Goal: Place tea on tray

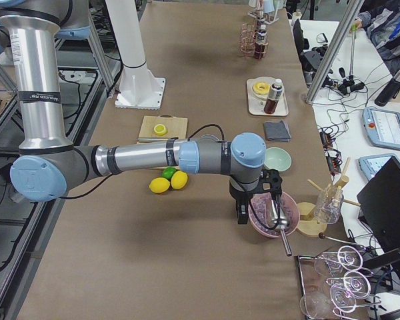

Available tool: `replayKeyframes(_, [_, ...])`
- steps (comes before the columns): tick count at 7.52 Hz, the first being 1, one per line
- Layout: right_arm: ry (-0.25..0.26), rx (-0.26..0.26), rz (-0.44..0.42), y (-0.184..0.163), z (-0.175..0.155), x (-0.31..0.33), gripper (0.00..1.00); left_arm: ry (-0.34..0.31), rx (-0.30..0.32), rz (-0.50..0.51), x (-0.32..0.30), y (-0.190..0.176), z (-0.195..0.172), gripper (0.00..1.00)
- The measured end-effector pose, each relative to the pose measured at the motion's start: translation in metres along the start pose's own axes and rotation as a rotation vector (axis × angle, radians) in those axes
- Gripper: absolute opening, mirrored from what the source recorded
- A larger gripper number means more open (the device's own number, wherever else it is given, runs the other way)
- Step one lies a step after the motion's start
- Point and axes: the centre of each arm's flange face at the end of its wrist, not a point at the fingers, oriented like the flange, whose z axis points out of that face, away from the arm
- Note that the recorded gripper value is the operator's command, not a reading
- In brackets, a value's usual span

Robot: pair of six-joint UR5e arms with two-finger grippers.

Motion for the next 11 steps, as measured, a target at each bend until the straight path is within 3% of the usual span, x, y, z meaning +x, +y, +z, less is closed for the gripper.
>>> replayKeyframes(11, [-0.003,0.017,-0.011,-0.001,-0.008,-0.009,1.0,0.016,0.008,-0.029,0.018,0.007,-0.01,0.97])
